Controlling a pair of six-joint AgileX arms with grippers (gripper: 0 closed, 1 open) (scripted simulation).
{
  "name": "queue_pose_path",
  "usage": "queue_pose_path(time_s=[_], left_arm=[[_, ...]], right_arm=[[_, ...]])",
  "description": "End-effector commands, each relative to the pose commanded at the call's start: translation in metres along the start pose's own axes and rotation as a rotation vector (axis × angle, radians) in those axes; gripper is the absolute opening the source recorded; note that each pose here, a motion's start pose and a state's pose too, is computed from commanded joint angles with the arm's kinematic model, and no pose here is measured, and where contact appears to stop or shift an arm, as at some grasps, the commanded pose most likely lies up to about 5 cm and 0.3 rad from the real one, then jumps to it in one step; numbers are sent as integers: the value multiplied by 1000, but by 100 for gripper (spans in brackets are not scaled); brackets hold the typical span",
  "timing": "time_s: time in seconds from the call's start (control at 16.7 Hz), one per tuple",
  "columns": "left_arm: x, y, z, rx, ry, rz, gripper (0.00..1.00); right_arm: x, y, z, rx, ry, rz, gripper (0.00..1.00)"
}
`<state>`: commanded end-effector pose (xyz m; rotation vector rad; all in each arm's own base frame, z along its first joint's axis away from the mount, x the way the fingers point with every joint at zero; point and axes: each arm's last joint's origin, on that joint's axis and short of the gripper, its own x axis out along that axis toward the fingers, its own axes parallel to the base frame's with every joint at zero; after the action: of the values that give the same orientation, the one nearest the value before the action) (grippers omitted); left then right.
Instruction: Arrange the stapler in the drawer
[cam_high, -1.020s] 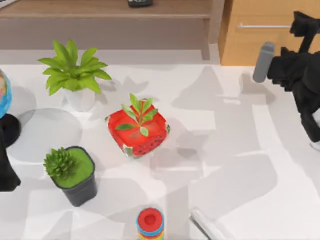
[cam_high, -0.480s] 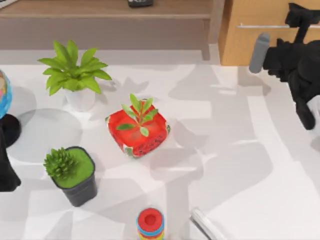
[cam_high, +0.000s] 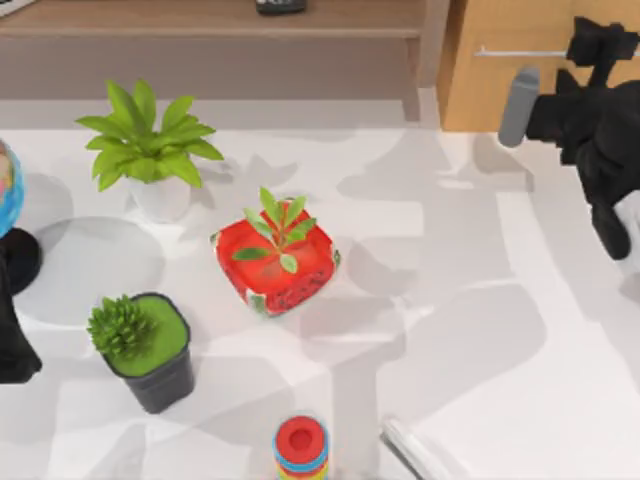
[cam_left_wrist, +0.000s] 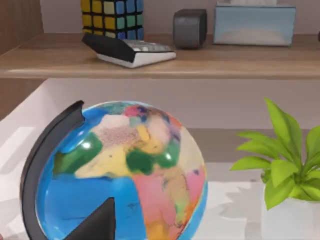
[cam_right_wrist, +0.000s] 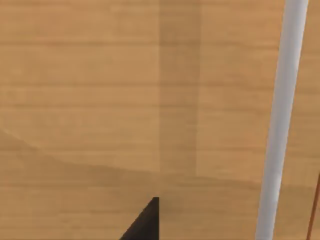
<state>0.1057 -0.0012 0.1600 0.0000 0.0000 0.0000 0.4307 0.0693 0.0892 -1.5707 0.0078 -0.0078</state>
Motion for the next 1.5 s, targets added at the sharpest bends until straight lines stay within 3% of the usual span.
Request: queue_pose_path(time_s=[0.42,1.08,1.2,1.38,1.5], left_arm=[[0,0,0,0,0,0,100],[0,0,0,0,0,0,100],[0,0,0,0,0,0,100],[0,0,0,0,0,0,100],[0,0,0,0,0,0,100]], right_arm=[[0,0,0,0,0,0,2],[-4,-3,2,4,-2,-9,0],[-14,-5,3,7,-3,-24,0],[-42,8,1,-5,-2,35,0],[-58,8,0,-6,-2,35,0]])
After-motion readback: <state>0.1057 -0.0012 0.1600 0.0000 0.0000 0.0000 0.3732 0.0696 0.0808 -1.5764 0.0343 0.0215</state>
